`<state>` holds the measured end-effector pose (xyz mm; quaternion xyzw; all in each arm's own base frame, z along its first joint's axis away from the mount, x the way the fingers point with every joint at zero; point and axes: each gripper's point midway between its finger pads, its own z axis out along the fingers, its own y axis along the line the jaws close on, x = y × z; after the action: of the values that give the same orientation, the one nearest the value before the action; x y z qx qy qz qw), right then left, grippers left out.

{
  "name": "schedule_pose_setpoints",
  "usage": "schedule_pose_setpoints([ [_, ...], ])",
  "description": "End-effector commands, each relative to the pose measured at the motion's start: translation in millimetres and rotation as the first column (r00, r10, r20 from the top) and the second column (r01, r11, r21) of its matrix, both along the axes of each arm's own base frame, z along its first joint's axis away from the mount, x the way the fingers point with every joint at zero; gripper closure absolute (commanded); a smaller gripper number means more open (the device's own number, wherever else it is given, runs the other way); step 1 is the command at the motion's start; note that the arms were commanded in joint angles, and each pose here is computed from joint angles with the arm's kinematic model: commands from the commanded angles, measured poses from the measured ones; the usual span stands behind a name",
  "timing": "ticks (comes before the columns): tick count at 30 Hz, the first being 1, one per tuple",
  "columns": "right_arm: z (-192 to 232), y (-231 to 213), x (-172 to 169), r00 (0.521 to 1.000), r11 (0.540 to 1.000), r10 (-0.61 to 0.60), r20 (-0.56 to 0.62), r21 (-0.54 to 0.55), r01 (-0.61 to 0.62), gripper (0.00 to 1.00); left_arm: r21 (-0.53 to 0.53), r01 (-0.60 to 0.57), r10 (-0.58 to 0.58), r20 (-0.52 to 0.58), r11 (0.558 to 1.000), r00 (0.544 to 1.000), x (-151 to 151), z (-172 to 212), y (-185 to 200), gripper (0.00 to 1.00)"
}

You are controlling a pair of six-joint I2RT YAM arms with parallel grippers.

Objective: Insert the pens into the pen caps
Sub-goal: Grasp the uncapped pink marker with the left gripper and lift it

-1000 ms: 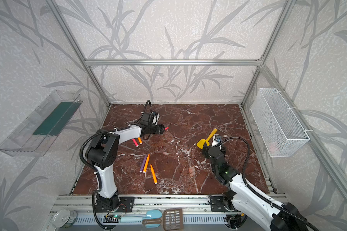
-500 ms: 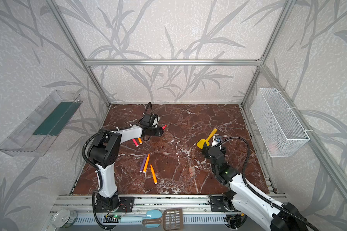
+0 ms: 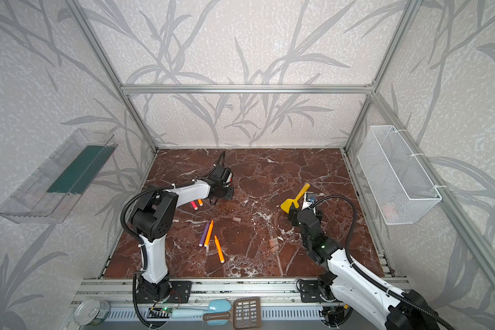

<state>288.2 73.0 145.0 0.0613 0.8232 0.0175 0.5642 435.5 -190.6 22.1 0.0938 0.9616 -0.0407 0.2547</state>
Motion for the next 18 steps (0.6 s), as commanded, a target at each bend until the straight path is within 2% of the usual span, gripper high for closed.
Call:
schedule_pose_setpoints([
  [1,3,0,-1,1.000,1.000,0.002,0.016,0.013,-0.002,0.14,0.068,-0.024,0.027,-0.041,0.997,0.999,-5,-11,12,0.77],
  [10,3,0,0,1.000,1.000,0.002,0.014,0.011,-0.002,0.14,0.061,-0.043,0.046,-0.049,0.997,0.998,-4,-11,11,0.91],
  [14,4,-1,0,1.000,1.000,-0.002,0.021,0.012,0.002,0.14,-0.031,-0.022,0.023,0.014,0.999,1.000,-8,18,2,0.94],
  [18,4,1,3,1.000,1.000,-0.004,0.018,0.006,0.004,0.14,-0.131,0.006,0.006,0.089,0.991,0.996,-28,61,-3,1.00],
])
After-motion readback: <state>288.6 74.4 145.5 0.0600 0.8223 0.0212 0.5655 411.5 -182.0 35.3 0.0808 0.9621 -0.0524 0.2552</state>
